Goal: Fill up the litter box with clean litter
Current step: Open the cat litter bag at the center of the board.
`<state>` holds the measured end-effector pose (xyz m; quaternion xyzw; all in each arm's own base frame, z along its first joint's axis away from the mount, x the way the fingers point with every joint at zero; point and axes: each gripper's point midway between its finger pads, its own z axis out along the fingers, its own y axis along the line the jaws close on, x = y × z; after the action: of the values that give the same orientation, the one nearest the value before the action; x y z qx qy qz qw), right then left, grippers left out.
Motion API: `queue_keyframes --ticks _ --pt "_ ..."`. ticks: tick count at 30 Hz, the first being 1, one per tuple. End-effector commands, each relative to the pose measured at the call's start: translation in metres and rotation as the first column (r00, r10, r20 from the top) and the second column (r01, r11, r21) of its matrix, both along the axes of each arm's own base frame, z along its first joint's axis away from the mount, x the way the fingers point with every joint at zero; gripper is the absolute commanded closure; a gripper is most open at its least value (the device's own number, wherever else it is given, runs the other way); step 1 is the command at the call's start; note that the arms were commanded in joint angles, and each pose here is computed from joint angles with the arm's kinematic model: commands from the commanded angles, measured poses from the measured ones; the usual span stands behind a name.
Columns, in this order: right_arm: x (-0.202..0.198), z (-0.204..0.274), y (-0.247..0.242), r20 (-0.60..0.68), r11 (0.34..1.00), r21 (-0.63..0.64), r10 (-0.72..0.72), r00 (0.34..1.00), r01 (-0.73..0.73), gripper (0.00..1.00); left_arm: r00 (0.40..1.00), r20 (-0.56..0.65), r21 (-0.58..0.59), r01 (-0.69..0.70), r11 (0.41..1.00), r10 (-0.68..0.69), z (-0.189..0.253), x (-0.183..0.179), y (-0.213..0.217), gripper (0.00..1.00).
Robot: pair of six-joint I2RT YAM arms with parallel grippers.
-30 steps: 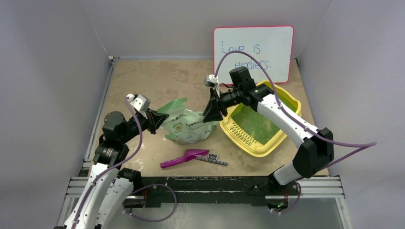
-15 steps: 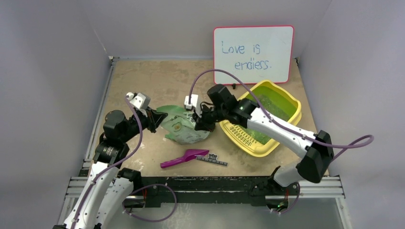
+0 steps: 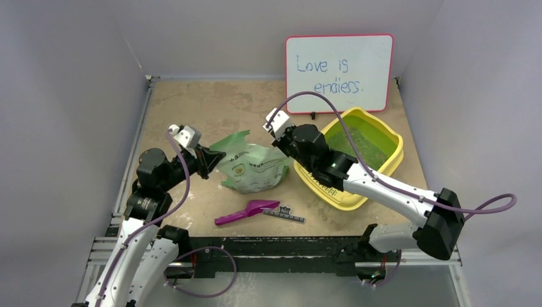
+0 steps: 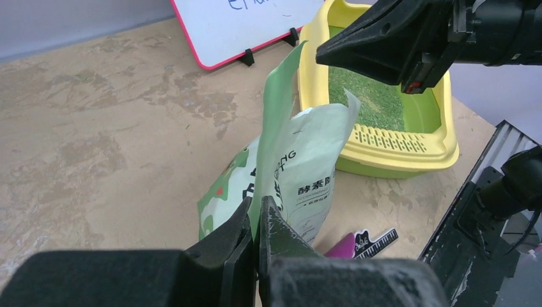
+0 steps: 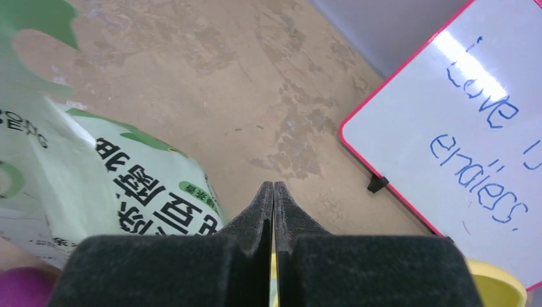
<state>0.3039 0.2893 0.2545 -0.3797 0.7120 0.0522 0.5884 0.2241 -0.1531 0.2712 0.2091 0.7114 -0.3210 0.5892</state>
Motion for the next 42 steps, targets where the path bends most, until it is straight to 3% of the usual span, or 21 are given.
queue_keyframes --ticks 1,4,9,12,13,15,18,21,25,29,35,42 --pt "-0.002 0.029 -0.001 0.055 0.989 0.149 -0.02 0.998 0.011 1.0 0.994 0.111 0.0 0.023 1.0 -0.023 0.03 -0.001 -0.001 1.0" --pt "-0.018 0.031 -0.006 -0.018 0.977 0.211 0.02 1.0 -0.016 0.87 0.994 0.111 0.01 0.021 1.0 -0.022 0.029 -0.002 0.0 1.0" --pt "-0.011 0.031 -0.044 -0.268 0.918 0.39 0.041 0.963 0.069 0.43 0.993 0.115 0.014 0.032 0.999 -0.033 0.028 -0.003 -0.002 1.0" --pt "-0.016 0.022 -0.051 -0.421 0.896 0.422 0.059 0.905 0.138 0.17 0.992 0.117 0.014 0.05 0.999 -0.051 0.029 -0.005 -0.004 1.0" --pt "-0.019 0.019 -0.05 -0.478 0.894 0.422 0.082 0.875 0.147 0.13 0.991 0.119 0.013 0.054 0.998 -0.056 0.031 -0.006 -0.004 1.0" --pt "-0.028 0.01 -0.046 -0.599 0.898 0.414 0.147 0.787 0.147 0.1 0.991 0.12 0.013 0.06 0.998 -0.061 0.032 -0.007 -0.005 1.0" --pt "-0.052 0.002 -0.034 -0.637 0.884 0.467 0.338 0.693 -0.002 0.08 0.991 0.122 0.018 0.062 0.998 -0.064 0.032 -0.008 -0.005 1.0" --pt "-0.063 -0.007 -0.027 -0.575 0.847 0.519 0.447 0.685 -0.118 0.02 0.99 0.118 0.027 0.069 0.997 -0.071 0.03 -0.009 -0.005 1.0" --pt "-0.048 -0.012 -0.031 -0.492 0.85 0.502 0.435 0.754 -0.163 0.01 0.99 0.118 0.031 0.077 0.997 -0.08 0.031 -0.01 -0.006 1.0" --pt "-0.059 -0.003 -0.027 -0.456 0.775 0.565 0.579 0.677 -0.283 0.01 0.989 0.121 0.044 0.078 0.996 -0.083 0.033 -0.011 -0.005 1.0" --pt "-0.061 -0.021 -0.023 -0.477 0.732 0.597 0.653 0.589 -0.328 0.01 0.989 0.118 0.047 0.082 0.996 -0.087 0.033 -0.01 -0.006 1.0" --pt "-0.053 -0.027 -0.025 -0.443 0.742 0.563 0.642 0.625 -0.363 0.01 0.989 0.116 0.053 0.086 0.995 -0.092 0.033 -0.01 -0.006 1.0"
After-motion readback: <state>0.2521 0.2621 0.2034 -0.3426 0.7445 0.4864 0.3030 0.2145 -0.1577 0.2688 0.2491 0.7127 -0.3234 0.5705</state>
